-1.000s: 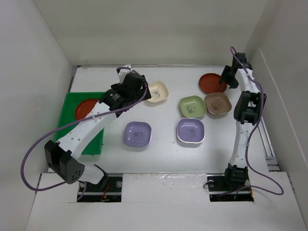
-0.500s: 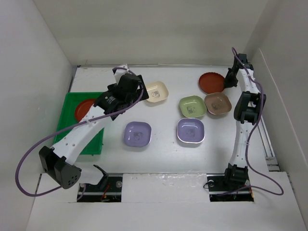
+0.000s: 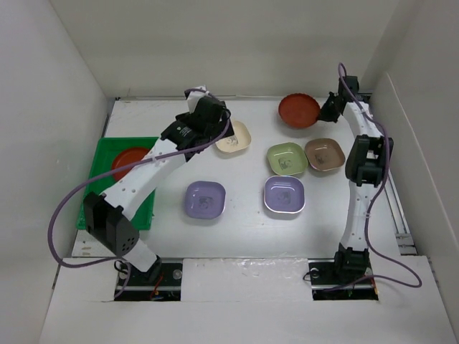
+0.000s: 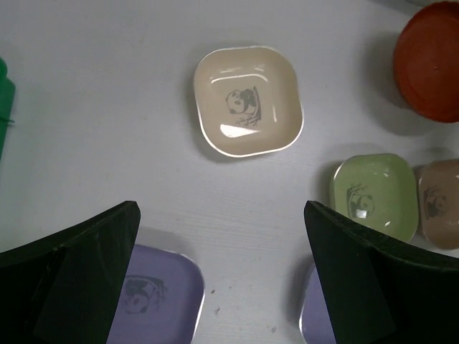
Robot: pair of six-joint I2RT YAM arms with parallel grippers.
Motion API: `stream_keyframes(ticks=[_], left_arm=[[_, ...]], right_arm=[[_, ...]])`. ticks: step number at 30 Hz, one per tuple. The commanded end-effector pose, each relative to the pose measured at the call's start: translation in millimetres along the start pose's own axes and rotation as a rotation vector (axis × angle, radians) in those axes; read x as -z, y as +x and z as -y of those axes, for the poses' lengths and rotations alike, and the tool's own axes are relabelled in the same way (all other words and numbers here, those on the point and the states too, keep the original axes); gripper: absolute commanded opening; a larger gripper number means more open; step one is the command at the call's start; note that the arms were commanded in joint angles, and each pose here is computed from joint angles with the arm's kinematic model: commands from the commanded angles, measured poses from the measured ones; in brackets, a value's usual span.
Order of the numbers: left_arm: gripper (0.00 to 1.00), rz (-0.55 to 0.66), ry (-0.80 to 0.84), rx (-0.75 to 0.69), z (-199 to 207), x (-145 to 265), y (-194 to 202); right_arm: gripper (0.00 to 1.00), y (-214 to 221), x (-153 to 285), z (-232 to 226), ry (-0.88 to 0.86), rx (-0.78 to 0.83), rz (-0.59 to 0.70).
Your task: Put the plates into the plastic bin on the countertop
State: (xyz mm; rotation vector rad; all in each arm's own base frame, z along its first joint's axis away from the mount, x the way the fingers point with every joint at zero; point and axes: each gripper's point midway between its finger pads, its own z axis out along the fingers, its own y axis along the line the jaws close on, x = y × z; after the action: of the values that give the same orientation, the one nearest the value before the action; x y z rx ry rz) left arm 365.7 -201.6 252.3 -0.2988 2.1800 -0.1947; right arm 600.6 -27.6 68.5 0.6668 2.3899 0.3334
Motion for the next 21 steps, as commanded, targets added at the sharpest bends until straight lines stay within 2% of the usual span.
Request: stream_keyframes(ticks=[1, 3, 6, 7, 9, 10, 11, 13, 16, 17, 19, 21], left_arm=[[1.0, 0.127, 0.061, 0.04, 26.2, 12.0, -56.2], [1.0, 0.166, 0.089, 0.037, 40.2, 15.9, -78.0], [1.0, 0.162, 0.093, 0.01, 54.6, -2.7, -84.9], [1.0, 0.181, 0.092, 0.001, 63.1, -9.7, -94.0], [1.0, 0.176, 0.075, -0.01, 64.5, -21.3, -97.8], [1.0, 0.188, 0.083, -0.002, 70.2, -20.3, -105.9], [1.0, 0.167, 0.054, -0.031, 68.8, -33.5, -97.5], [1.0, 0.149, 0.019, -0.042, 63.1, -43.2, -94.3], [1.0, 0.119, -0.01, -0.043, 54.5, -53.2, -84.3], [0.98, 0.089, -0.031, -0.053, 48.9, -61.0, -70.4], [0.92, 0.085, -0.033, -0.055, 46.1, -64.3, -64.3], [0.79, 0.062, -0.039, -0.058, 41.9, -68.1, -52.7]], right_arm=[[0.0, -59.9, 90.8, -114.8, -0.219, 0.1, 0.254], [0.0, -48.4, 97.5, -132.4, -0.227, 0.134, 0.258], [0.0, -34.2, 116.3, -156.2, -0.257, 0.209, 0.254], [0.0, -8.6, 112.5, -164.4, -0.257, 0.243, 0.204], [0.0, 6.5, 138.6, -184.1, -0.302, 0.294, 0.222], [0.0, 36.7, 131.0, -189.5, -0.318, 0.32, 0.189], [0.0, 36.5, 159.9, -200.8, -0.362, 0.332, 0.235], [0.0, 67.3, 164.6, -205.1, -0.394, 0.359, 0.202], [0.0, 84.8, 197.5, -218.0, -0.454, 0.387, 0.209], [0.0, 105.7, 203.2, -225.5, -0.483, 0.423, 0.179], [0.0, 111.4, 227.4, -234.9, -0.515, 0.46, 0.208], [0.0, 112.1, 241.7, -238.5, -0.52, 0.464, 0.235]])
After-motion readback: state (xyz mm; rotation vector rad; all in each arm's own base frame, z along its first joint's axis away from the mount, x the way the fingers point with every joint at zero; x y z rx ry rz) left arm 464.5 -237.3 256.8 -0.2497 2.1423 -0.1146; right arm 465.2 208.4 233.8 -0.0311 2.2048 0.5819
